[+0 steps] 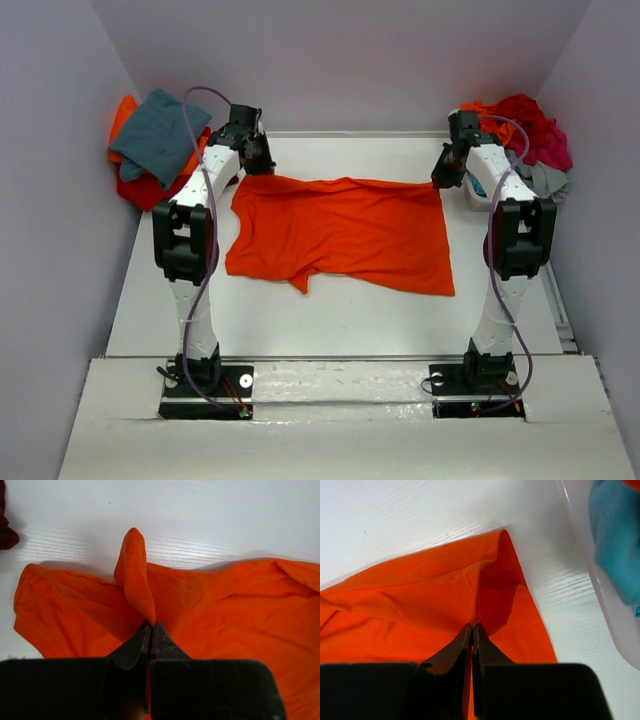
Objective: Fold and stack the t-shirts
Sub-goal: Fold the flattened tshirt in 1/3 of the way
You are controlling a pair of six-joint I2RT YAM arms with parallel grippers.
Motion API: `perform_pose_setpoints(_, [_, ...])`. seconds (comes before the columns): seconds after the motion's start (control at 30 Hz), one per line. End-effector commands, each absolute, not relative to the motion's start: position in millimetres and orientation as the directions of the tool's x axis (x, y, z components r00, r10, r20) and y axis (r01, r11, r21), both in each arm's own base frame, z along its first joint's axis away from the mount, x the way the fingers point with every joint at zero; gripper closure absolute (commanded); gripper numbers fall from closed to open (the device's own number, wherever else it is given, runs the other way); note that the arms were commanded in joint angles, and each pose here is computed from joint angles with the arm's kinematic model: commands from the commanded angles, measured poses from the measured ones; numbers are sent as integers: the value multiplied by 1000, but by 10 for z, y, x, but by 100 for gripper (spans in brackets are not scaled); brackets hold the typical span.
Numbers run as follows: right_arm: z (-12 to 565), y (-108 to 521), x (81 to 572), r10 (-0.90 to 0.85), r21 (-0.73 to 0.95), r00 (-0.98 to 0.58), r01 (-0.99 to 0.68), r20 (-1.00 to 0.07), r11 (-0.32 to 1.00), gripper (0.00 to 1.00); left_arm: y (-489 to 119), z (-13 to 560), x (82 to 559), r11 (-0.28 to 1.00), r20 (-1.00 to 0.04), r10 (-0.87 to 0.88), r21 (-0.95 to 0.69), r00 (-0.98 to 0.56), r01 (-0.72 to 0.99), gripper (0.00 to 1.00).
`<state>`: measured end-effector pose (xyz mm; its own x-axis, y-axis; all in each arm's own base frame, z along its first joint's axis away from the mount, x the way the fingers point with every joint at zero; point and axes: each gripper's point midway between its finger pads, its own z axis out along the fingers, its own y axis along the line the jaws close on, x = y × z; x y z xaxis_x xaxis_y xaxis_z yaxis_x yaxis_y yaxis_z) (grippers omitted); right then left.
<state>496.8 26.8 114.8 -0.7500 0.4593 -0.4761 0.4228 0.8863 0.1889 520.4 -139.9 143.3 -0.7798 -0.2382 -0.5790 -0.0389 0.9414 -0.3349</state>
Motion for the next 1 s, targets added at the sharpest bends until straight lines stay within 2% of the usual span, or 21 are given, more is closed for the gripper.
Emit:
perform_pose_setpoints(0.0, [1345, 319, 4842, 468, 208, -742, 422, -480, 882, 93, -1284, 1854, 5054, 940, -627, -270, -335, -731, -61, 94])
perform_pose_setpoints(0.8, [1194, 355, 4399, 470, 180, -798, 435, -378, 882, 93, -1146, 1612, 4566, 945, -540, -286, -296, -792, -140, 94])
perform_pose_setpoints(0.97, [1054, 359, 4231, 464, 156, -822, 437, -329, 886, 93, -1115, 1551, 4474, 949, -516, -277, -277, -810, -148, 94])
